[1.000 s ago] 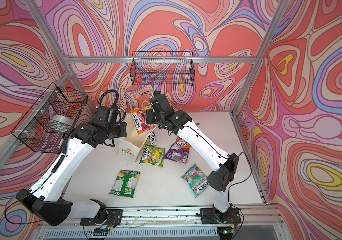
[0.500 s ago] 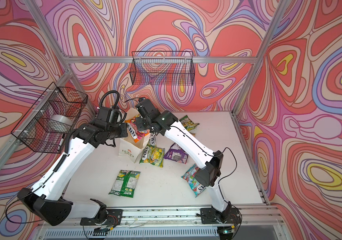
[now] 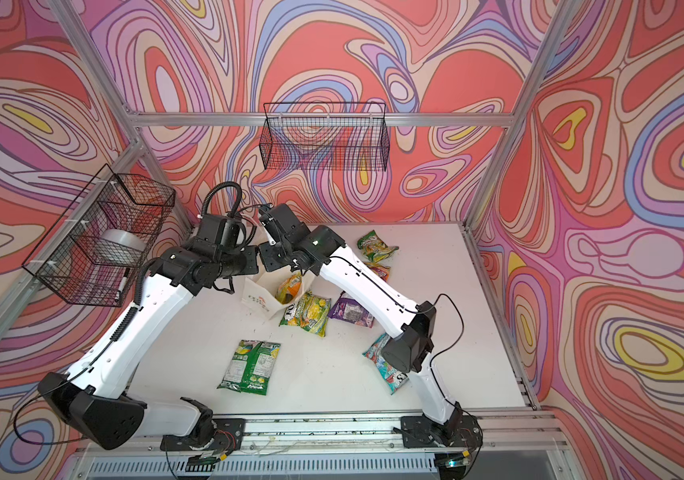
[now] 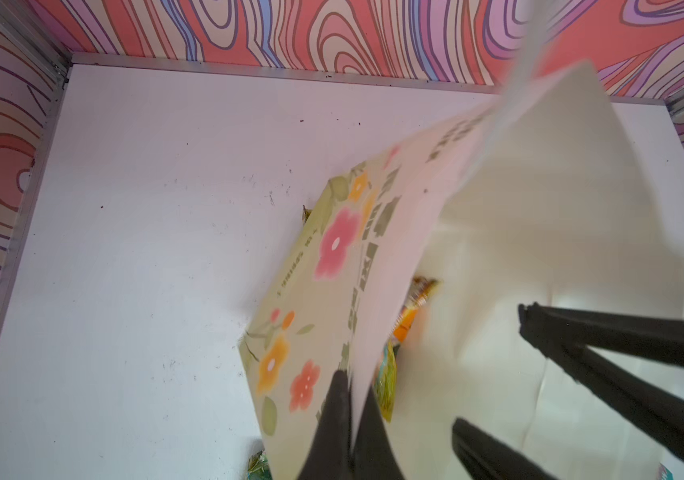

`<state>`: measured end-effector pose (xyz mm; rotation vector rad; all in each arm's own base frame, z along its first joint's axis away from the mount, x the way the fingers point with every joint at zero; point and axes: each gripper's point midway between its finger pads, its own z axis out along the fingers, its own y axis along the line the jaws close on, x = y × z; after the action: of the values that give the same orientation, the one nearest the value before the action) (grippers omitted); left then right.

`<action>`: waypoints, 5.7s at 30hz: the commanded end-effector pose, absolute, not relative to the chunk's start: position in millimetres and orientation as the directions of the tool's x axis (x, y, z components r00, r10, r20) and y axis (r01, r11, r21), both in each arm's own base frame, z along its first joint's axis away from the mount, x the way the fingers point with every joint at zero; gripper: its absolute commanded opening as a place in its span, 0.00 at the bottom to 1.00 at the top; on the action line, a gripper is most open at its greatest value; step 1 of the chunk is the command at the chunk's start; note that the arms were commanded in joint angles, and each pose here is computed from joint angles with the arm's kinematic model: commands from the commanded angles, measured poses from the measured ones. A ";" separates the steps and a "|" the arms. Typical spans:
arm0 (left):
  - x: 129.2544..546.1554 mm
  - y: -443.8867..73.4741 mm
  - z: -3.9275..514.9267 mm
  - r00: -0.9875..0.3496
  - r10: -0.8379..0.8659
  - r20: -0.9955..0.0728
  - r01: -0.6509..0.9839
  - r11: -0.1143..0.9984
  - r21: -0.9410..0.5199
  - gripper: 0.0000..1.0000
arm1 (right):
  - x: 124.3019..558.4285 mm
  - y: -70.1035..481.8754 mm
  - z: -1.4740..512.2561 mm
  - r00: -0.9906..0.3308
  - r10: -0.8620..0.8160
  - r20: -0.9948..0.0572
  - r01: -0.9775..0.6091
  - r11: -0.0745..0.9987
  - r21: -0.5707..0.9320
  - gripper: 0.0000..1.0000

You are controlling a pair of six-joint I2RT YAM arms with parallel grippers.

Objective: Place the snacks into the paper bag
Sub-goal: 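Release the orange packet into the bag mouth from the right gripper, then move the right gripper back to the teal Mint Blossom packet, then lower the right gripper onto the teal packet and grasp it, then lift the teal packet with the right gripper and carry it over the bag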

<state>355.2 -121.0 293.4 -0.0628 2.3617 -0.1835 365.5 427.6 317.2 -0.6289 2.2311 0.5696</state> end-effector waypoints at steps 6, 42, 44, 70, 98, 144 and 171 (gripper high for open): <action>357.3 -115.5 287.5 -0.722 -0.081 -0.687 -0.016 0.995 -0.101 0.00 | 342.2 424.5 408.4 -0.487 -0.155 -0.859 -0.684 0.680 0.265 0.75; 334.5 -112.5 277.9 -0.744 -0.100 -0.661 0.022 0.985 -0.173 0.00 | 282.7 72.4 183.6 -0.735 0.560 -0.383 0.374 0.806 0.459 0.98; 335.8 -113.1 274.2 -0.752 -0.097 -0.652 0.022 0.985 -0.172 0.00 | 267.0 71.2 163.5 -0.736 0.591 -0.330 0.414 0.778 0.472 0.98; 340.4 -118.2 258.9 -0.780 -0.107 -0.617 0.025 0.979 -0.201 0.00 | 174.5 68.6 63.5 -0.742 0.670 0.000 0.630 0.697 0.341 0.98; 336.8 -122.7 280.5 -0.746 -0.180 -0.641 0.060 0.941 -0.333 0.00 | 192.2 79.6 25.3 -0.696 0.717 0.031 0.664 0.626 0.409 0.38; 335.4 -121.6 303.4 -0.686 -0.258 -0.680 0.105 0.890 -0.443 0.00 | 372.3 342.3 401.6 -0.540 0.008 -0.841 -0.434 0.854 0.286 0.00; 338.1 -118.8 298.6 -0.687 -0.267 -0.676 0.084 0.894 -0.439 0.00 | 360.6 360.3 296.3 -0.655 -0.248 -0.714 -0.378 0.925 0.026 0.00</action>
<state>332.0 -119.7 279.4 -0.1202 2.3482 -0.5445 355.7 366.0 300.4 -0.4573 2.3099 0.2889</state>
